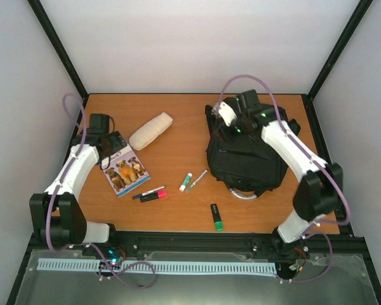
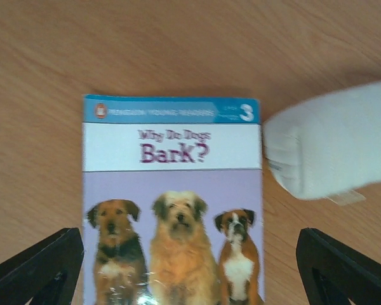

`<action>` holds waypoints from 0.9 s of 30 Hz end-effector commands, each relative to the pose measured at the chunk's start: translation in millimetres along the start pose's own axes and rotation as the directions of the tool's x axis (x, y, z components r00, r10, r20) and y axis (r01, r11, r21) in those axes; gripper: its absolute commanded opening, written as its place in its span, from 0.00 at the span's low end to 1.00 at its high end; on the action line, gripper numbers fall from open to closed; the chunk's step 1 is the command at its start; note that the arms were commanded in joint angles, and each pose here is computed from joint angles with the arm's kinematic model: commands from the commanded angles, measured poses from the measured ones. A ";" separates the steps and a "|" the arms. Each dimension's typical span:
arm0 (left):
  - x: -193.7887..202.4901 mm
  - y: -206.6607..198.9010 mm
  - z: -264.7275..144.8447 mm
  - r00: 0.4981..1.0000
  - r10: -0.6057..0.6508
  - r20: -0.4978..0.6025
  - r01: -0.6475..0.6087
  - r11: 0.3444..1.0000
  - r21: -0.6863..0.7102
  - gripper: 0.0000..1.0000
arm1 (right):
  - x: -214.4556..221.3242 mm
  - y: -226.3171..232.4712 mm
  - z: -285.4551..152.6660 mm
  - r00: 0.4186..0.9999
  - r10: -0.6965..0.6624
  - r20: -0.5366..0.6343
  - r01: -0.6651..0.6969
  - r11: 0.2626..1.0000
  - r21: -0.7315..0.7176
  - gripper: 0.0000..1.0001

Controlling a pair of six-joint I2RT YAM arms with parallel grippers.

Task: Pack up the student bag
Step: Pick up the book from the center of the board.

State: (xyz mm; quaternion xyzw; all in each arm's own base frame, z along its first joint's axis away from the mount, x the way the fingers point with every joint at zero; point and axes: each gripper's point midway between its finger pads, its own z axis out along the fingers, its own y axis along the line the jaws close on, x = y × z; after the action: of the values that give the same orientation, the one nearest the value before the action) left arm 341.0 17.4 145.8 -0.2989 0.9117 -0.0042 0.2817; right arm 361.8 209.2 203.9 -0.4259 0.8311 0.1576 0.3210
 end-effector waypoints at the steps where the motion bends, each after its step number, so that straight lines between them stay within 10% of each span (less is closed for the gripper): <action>1: -2.7 22.7 -4.6 0.993 -0.098 -0.061 0.100 0.994 0.032 0.94 | -42.4 22.5 26.8 0.998 0.053 0.026 -0.047 0.977 -0.207 0.61; 18: 20.0 69.8 45.3 0.972 -0.184 -0.146 0.175 0.982 -0.068 0.89 | -82.8 106.3 176.3 0.964 0.236 -0.124 -0.264 0.774 -0.576 0.49; 27: 39.4 53.8 83.5 0.949 -0.174 -0.261 0.179 0.984 -0.003 0.75 | -97.5 123.9 209.1 0.987 0.149 -0.051 -0.149 0.774 -0.615 0.44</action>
State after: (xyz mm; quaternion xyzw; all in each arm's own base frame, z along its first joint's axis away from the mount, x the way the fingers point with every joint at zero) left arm 313.7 58.4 47.8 -0.3800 0.9121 -0.0486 0.1456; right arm 396.3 420.9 83.6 -0.4145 0.8024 0.4093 0.1300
